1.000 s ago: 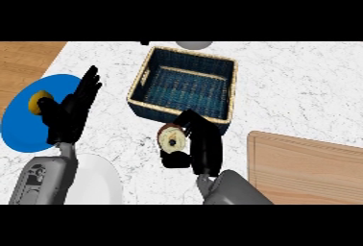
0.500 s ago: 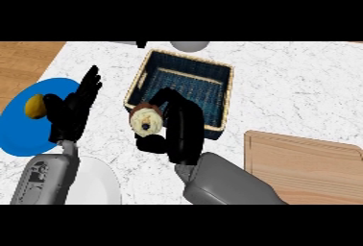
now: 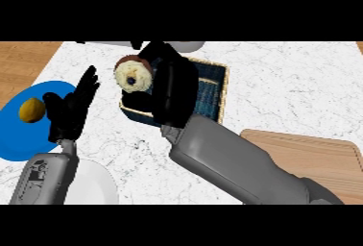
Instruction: Pick the cupcake from the cutting board and place it in the basket
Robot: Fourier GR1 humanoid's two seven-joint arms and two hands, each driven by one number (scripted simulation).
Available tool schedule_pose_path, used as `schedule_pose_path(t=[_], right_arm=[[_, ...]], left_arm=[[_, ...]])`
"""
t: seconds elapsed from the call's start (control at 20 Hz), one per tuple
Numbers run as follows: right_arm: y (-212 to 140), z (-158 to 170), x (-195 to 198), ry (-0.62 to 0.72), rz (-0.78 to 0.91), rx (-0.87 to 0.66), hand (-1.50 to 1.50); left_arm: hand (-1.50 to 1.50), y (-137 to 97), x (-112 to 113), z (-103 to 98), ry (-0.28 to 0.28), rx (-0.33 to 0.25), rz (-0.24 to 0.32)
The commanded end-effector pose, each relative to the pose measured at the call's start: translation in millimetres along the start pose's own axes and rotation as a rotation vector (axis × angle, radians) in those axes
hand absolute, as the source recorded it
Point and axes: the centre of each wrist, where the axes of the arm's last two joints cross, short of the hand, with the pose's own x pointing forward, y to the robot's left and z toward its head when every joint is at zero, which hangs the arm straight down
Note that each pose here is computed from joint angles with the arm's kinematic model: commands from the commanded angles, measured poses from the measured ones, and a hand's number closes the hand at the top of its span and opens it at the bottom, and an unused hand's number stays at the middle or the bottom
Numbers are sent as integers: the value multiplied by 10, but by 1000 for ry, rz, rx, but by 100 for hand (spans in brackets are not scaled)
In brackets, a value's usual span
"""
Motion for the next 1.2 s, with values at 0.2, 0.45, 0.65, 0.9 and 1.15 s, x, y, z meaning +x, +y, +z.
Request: schedule_pose_path(t=[0.2, 0.45, 0.65, 0.9, 1.15], right_arm=[[3, -458, 540, 171, 13, -147, 150], [19, -700, 752, 228, 109, -209, 150], [53, -821, 857, 259, 194, -237, 150], [94, -932, 814, 328, 257, -234, 150], [138, -978, 678, 383, 258, -232, 150]], left_arm=[[0, 65, -43, -8, -1, 11, -10], [0, 7, -3, -31, 1, 16, 7], [0, -7, 55, -30, -26, 3, 6], [0, -133, 6, -34, -10, -9, 9], [0, 44, 82, -84, -25, 20, -4]])
